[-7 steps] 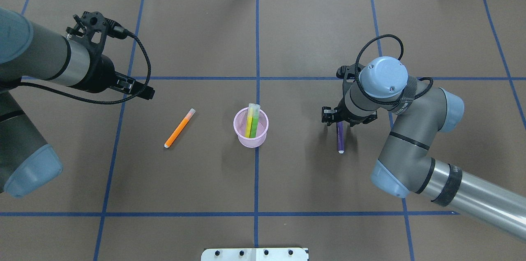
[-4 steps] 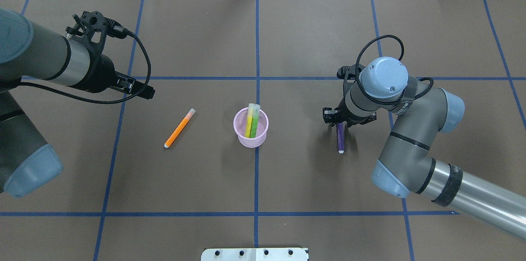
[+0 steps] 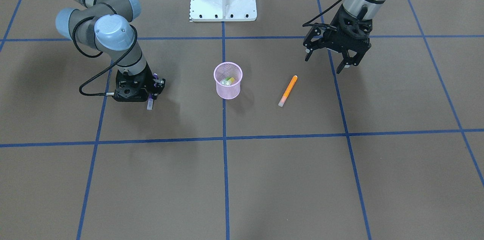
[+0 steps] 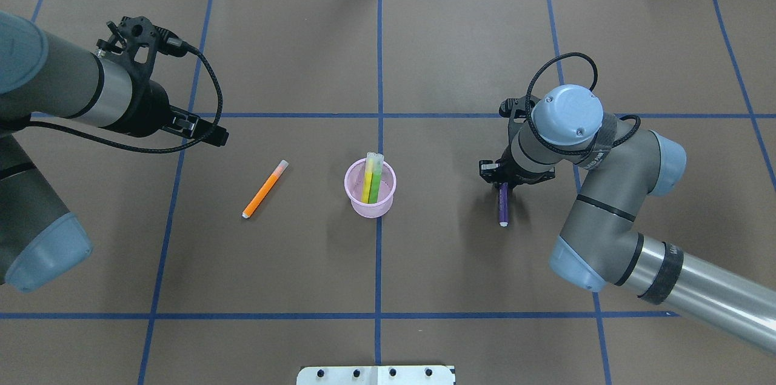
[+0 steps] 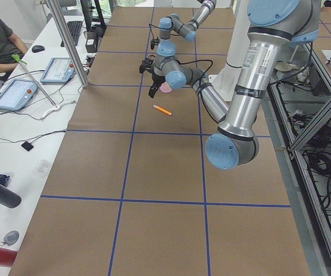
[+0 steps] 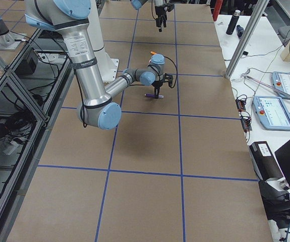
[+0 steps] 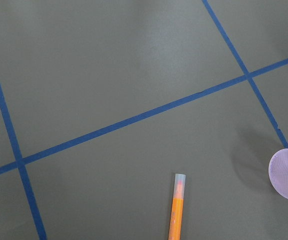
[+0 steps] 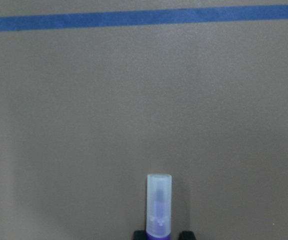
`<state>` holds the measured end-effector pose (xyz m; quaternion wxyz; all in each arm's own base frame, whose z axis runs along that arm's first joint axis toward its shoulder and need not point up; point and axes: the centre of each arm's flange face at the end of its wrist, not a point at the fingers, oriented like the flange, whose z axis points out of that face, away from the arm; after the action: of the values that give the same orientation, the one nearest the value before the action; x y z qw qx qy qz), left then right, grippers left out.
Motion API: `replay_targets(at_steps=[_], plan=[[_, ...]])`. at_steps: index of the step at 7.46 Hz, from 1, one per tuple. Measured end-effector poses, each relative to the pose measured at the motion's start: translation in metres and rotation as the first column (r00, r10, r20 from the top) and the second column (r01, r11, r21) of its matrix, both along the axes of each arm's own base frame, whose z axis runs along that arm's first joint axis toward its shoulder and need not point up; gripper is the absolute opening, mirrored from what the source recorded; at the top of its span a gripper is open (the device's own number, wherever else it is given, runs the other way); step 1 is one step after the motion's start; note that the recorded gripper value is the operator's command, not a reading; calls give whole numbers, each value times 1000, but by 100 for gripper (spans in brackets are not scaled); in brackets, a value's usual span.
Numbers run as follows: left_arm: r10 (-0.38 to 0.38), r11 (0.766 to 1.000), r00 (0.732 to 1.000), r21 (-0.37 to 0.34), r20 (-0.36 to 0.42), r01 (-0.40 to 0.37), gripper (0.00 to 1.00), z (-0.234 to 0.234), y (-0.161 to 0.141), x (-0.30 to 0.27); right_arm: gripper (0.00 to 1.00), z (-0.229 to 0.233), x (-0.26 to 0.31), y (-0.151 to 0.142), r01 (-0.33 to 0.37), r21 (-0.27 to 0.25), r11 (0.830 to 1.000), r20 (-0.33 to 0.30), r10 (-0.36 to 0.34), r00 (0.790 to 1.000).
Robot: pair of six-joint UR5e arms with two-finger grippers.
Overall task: Collect pens into pen holder
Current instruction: 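Close the right gripper around the purple marker, then lift the purple marker and carry it with the right gripper over the cup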
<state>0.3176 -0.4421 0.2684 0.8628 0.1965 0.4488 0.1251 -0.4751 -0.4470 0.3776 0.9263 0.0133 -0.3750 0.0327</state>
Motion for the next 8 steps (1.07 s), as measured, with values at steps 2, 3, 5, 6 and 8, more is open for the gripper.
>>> replay_targets(at_steps=[2, 3, 5, 6, 8], plan=[[1, 1000, 1000, -1, 1, -1, 99, 2, 1, 0, 0, -6, 3, 0, 1, 4, 1000, 13, -1, 1000], [1, 1000, 1000, -2, 1, -1, 99, 4, 1, -1, 0, -17, 8, -1, -10, 9, 1000, 28, 9, 1000], [1, 1000, 1000, -1, 0, -1, 99, 5, 2, -2, 0, -50, 21, 0, -68, 47, 997, 73, 65, 995], [0, 1000, 1000, -1, 0, 0, 99, 5, 2, -2, 0, -75, 28, 3, -93, 85, 992, 105, 84, 991], [-1, 1000, 1000, -6, 1, 1, 99, 7, 1, -1, 0, -126, 18, 23, -111, 208, 972, 167, 77, 983]])
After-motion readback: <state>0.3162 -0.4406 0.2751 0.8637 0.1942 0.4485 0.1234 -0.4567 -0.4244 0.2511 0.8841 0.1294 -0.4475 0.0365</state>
